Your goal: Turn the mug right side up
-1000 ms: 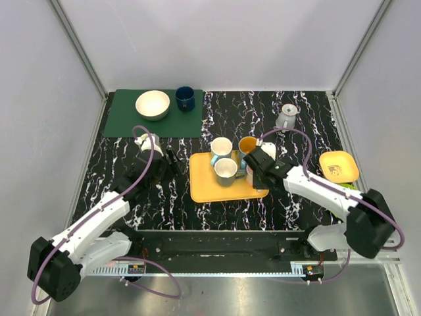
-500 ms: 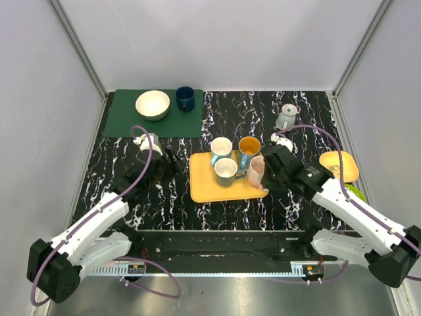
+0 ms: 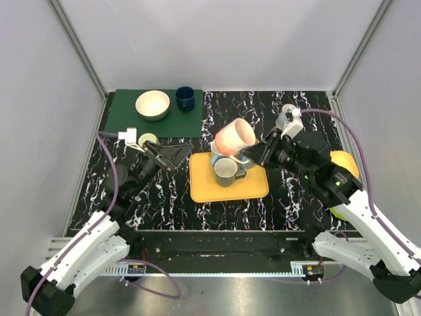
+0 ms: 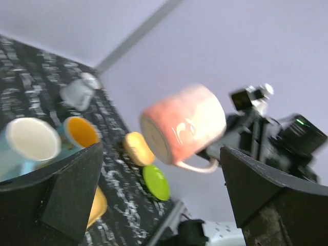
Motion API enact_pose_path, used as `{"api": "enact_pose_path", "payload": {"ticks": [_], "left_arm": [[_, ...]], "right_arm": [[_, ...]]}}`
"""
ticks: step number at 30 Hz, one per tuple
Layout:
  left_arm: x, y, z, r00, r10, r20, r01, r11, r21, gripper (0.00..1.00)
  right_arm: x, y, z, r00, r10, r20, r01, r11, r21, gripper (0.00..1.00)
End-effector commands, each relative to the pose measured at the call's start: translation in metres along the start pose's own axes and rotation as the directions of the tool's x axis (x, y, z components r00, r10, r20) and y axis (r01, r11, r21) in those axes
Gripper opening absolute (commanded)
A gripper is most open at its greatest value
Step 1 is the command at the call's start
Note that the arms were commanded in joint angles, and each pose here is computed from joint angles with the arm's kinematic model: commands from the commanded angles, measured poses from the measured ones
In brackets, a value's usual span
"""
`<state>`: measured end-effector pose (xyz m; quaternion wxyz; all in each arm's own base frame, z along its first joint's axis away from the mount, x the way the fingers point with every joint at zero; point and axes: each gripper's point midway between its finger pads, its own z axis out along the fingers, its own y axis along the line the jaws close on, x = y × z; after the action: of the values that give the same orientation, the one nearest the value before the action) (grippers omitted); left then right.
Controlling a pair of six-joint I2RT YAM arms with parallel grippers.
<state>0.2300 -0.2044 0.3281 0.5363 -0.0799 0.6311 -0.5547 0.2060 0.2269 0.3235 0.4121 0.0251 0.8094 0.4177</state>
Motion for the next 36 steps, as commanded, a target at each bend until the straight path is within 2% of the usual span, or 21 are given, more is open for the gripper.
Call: {"api": "enact_pose_path", "payload": {"ticks": [1, 2, 4, 9, 13, 16, 23, 30, 36], "left_arm": [[0.0, -0.073, -0.01, 0.995, -0.084, -0.052, 0.097, 0.921, 0.378, 0.99], [0.0, -0.082, -0.011, 0.995, -0.081, -0.05, 0.095, 0.893, 0.439, 0.99], [0.0, -0.09, -0.009, 0.992, -0.101, -0.072, 0.123, 0.871, 0.476, 0.99], [0.011, -0.107, 0.005, 0.989, -0.064, -0.13, 0.124, 0.841, 0.526, 0.99], [0.02, -0.11, 0.027, 0.983, -0.045, -0.177, 0.13, 0.853, 0.505, 0.99], [0.018, -0.111, 0.035, 0.984, -0.073, -0.161, 0.147, 0.844, 0.516, 0.97], [0.014, -0.114, 0.055, 0.983, -0.098, -0.154, 0.166, 0.829, 0.534, 0.76], [0.002, -0.119, 0.066, 0.983, -0.138, -0.12, 0.181, 0.82, 0.542, 0.66], [-0.009, -0.129, 0.066, 0.98, -0.174, -0.098, 0.198, 0.793, 0.575, 0.47]], "right_arm": [[-0.076, 0.109, -0.024, 0.975, 0.152, 0.16, -0.05, 0.858, -0.511, 0.0], [-0.069, 0.105, -0.016, 0.975, 0.179, 0.128, -0.084, 0.838, -0.539, 0.0], [-0.074, 0.119, -0.021, 0.969, 0.222, 0.104, -0.109, 0.771, -0.627, 0.0], [-0.073, 0.124, -0.003, 0.972, 0.23, 0.051, -0.142, 0.744, -0.653, 0.0], [-0.072, 0.125, 0.005, 0.975, 0.221, 0.035, -0.144, 0.737, -0.66, 0.0], [-0.072, 0.126, 0.009, 0.976, 0.216, 0.026, -0.144, 0.732, -0.666, 0.0], [-0.06, 0.119, 0.018, 0.979, 0.203, -0.009, -0.158, 0.734, -0.661, 0.0], [-0.046, 0.107, 0.02, 0.987, 0.162, -0.017, -0.136, 0.762, -0.633, 0.0], [-0.032, 0.094, 0.024, 0.989, 0.141, -0.035, -0.133, 0.782, -0.609, 0.0]]}}
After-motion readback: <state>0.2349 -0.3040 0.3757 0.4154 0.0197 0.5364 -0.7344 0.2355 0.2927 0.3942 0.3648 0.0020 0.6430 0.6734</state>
